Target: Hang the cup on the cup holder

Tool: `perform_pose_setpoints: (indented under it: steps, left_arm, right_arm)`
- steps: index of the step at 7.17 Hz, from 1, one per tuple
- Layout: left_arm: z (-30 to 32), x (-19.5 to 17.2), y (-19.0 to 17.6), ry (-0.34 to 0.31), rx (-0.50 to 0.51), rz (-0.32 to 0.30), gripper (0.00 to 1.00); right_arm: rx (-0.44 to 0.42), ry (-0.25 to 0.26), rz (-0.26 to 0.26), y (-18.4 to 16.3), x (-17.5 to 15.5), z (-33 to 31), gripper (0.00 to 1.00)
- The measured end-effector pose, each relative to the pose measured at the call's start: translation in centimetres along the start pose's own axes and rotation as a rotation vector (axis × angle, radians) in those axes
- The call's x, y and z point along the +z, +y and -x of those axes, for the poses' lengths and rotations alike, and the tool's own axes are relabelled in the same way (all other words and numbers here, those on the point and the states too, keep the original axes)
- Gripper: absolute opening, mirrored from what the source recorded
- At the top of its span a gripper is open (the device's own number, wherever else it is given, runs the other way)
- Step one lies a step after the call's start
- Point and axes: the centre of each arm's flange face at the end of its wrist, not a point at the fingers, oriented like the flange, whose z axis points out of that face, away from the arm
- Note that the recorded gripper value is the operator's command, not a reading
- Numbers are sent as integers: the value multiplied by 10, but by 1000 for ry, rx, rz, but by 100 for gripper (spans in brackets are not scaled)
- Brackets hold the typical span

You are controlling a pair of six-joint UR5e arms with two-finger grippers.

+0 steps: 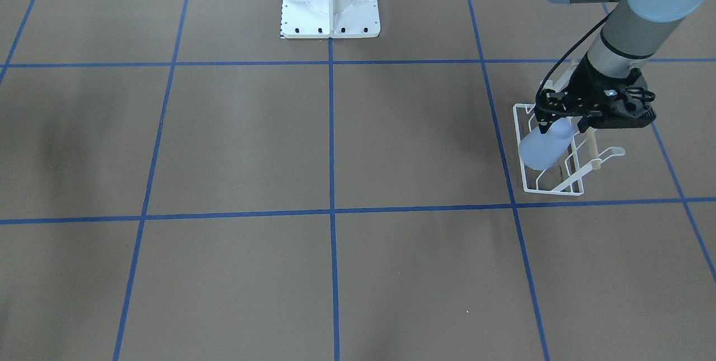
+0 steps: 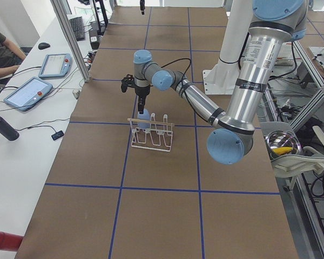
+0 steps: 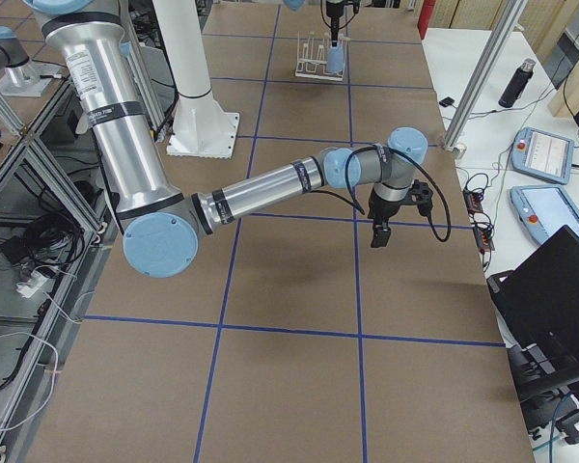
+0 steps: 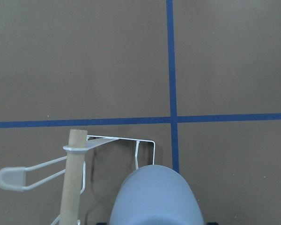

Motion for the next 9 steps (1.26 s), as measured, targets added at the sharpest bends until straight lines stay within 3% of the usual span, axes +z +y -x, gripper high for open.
perform_pose_setpoints:
  steps: [3, 6, 9]
  left_arm:
    - [9, -14, 8, 9, 66, -8, 98]
    - [86, -31, 4, -23, 140, -26, 98]
    - [177, -34, -23, 31, 190, 10, 98]
  right_arm:
    - [-4, 0, -7, 10, -3, -1, 100]
    - [29, 7, -23, 77, -10, -41, 100]
    - [91, 15, -32, 109, -16, -82, 100]
